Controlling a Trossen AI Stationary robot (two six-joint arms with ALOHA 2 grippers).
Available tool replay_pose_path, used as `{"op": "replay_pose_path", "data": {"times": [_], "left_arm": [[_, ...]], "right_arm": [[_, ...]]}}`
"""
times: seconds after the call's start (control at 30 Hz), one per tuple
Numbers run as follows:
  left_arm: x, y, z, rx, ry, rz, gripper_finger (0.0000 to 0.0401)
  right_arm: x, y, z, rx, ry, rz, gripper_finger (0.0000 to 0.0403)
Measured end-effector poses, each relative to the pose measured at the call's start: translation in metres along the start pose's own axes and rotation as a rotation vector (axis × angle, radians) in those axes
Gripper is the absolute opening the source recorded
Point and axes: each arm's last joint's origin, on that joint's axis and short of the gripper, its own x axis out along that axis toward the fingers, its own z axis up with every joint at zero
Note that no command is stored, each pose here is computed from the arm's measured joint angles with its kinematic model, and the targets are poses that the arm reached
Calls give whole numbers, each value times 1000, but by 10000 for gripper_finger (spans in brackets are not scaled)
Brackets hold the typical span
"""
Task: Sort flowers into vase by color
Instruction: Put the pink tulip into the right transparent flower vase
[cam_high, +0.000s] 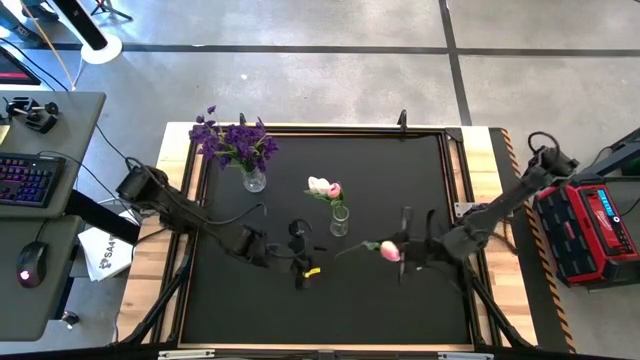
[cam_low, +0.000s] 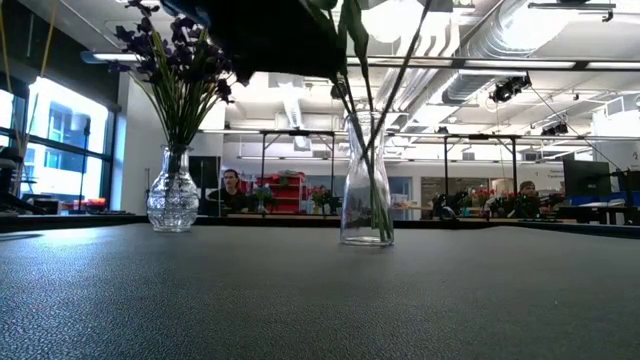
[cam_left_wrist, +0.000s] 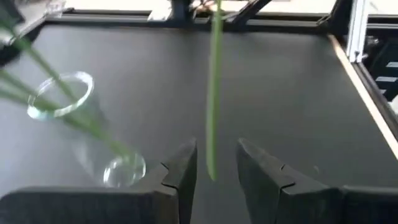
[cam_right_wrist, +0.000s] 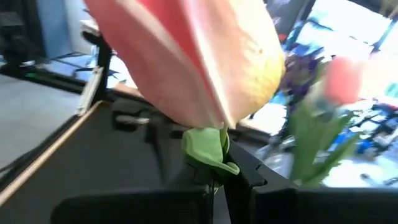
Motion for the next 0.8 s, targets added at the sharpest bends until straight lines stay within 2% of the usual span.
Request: {"op": "replay_pose_path", "data": {"times": [0.17, 0.3, 0.43, 0.53, 0.8], "left_arm": [[-4, -4, -5, -19, 7, 84, 101], [-5, -7, -6, -17, 1, 89, 101], [-5, -7, -5, -19, -3, 89, 101], [-5, -7, -5, -20, -5, 89, 101], [-5, -7, -5, -20, -4, 89, 101]], "right_arm": [[-16, -11, 21, -88, -4, -114, 2], [-20, -18, 43, -185, 47, -173, 2], [-19, -27, 63, -252, 100, -175, 1], [-17, -36, 74, -258, 119, -191, 1], [-4, -55, 78, -227, 96, -124, 1]]}}
